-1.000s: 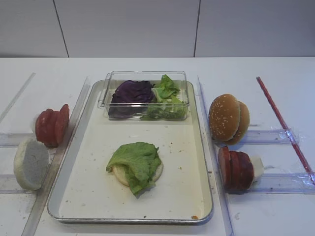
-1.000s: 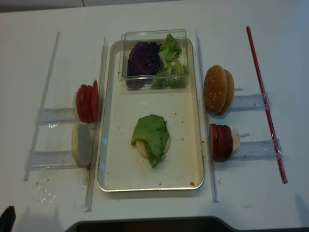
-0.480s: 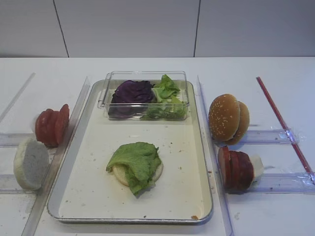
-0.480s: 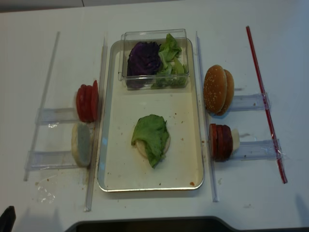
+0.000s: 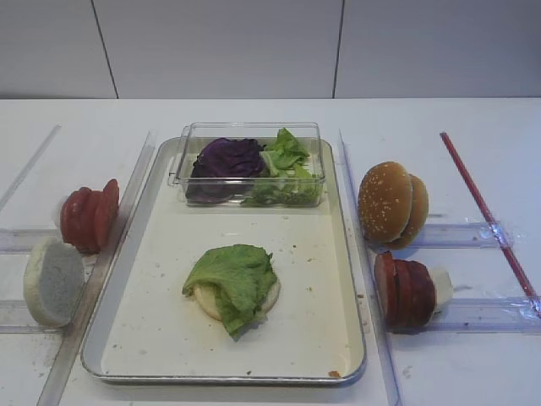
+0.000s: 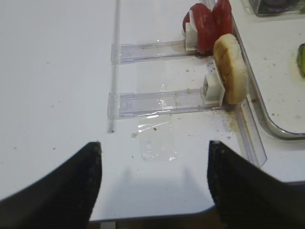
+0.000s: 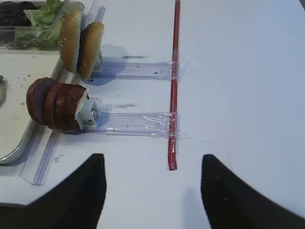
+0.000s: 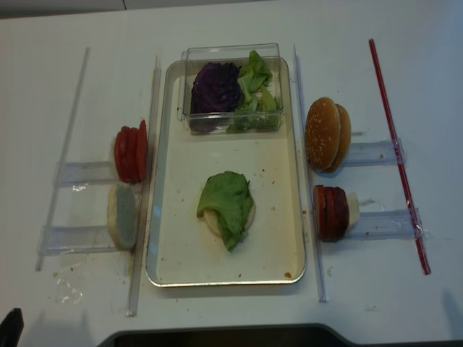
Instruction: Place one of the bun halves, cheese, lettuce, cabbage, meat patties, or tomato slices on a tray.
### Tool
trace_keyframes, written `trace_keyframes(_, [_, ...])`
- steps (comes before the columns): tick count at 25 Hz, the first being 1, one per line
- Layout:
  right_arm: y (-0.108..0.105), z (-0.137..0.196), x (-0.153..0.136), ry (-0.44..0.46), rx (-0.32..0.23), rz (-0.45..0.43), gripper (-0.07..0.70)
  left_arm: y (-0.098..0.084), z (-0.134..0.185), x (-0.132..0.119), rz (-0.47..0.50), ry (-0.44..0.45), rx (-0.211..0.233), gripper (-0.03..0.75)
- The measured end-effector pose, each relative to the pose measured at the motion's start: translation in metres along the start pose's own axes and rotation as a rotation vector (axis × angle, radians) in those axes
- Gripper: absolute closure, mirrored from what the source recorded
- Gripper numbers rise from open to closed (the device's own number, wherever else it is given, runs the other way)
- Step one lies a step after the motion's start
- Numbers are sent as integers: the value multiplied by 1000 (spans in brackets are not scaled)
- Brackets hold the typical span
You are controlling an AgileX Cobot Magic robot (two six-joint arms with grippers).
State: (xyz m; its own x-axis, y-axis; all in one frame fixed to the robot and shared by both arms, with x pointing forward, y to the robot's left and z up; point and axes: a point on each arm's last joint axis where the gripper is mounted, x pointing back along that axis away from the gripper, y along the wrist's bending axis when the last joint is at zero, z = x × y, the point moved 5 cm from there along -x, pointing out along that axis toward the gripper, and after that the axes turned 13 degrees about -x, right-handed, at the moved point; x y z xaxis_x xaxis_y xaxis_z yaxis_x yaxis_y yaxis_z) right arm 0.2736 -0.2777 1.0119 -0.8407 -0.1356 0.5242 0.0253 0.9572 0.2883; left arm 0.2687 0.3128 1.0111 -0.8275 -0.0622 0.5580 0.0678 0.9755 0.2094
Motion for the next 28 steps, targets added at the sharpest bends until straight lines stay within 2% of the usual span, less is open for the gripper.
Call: trace_keyframes(28, [0, 0, 0, 0, 0, 0, 177, 0, 0, 0, 0, 0, 0, 279])
